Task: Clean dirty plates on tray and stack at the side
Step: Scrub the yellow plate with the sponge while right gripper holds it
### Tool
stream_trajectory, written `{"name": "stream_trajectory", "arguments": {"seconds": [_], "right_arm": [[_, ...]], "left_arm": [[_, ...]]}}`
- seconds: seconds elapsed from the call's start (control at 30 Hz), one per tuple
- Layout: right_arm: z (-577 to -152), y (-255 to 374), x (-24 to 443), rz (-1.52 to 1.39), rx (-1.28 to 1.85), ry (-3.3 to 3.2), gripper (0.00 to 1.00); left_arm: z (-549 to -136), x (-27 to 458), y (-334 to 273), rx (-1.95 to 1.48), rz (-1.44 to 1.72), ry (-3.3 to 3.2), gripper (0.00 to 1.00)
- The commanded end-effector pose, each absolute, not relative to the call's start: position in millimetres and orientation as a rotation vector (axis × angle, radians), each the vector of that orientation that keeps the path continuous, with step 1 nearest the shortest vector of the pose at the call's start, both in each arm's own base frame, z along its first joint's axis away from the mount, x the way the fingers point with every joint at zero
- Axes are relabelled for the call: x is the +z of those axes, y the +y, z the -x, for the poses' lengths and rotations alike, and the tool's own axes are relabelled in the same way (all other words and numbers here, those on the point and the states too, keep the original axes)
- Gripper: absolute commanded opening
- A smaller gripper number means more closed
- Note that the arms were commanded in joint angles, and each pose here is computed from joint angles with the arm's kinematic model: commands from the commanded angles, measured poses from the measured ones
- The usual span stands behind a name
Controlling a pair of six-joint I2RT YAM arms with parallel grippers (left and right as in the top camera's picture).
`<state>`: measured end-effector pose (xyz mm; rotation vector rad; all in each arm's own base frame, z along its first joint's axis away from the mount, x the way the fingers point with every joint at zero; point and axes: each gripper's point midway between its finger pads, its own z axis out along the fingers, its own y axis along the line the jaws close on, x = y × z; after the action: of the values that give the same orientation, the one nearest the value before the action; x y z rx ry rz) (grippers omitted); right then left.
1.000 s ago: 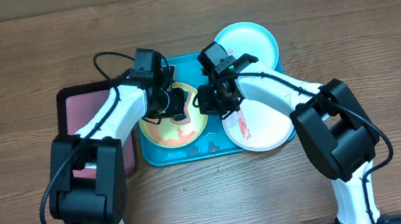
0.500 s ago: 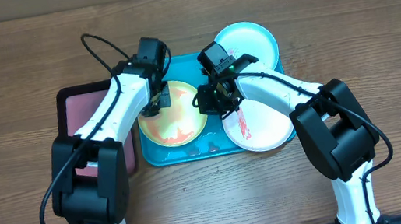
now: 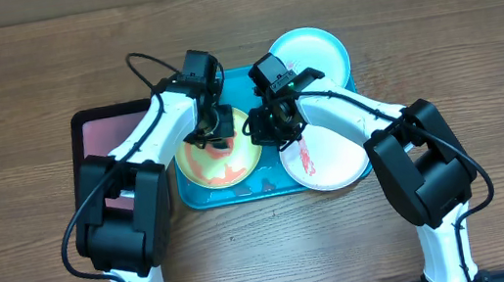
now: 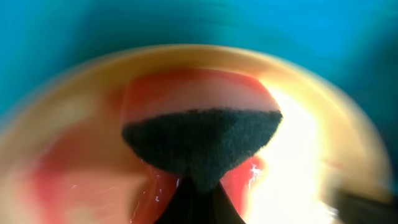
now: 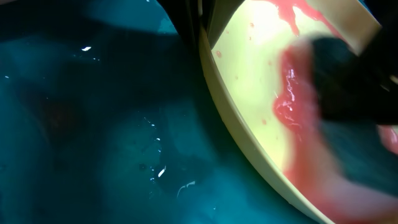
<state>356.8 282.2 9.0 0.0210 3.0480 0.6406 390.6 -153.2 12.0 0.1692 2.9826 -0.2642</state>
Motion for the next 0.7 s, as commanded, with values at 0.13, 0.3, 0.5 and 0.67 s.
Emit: {"name": "stream_trajectory", "arguments": {"seconds": [0.13,0.3,0.5,0.67], "right_arm": [[-353.3,288.7,6.6,-0.016,0.689,3.061,0.04],[-353.3,288.7,6.6,-0.015,0.688,3.060,0.04],[-353.3,288.7,6.6,-0.016,0.688,3.060,0.04],[-353.4,288.7,6.6,-0.016,0.688,3.060,0.04]], "left_arm": [[-336.7,2.6,-225.9,-0.752,-0.697,2.979,0.04],[-325.2,-2.3,-204.5,-0.658,-0.666,3.082,0.04],[-316.0,-8.1,-151.0,-0.429,-0.546,3.244,0.04],[-314.9,-10.9,-87.6,-0.020,-0.137,3.367,0.04]]}}
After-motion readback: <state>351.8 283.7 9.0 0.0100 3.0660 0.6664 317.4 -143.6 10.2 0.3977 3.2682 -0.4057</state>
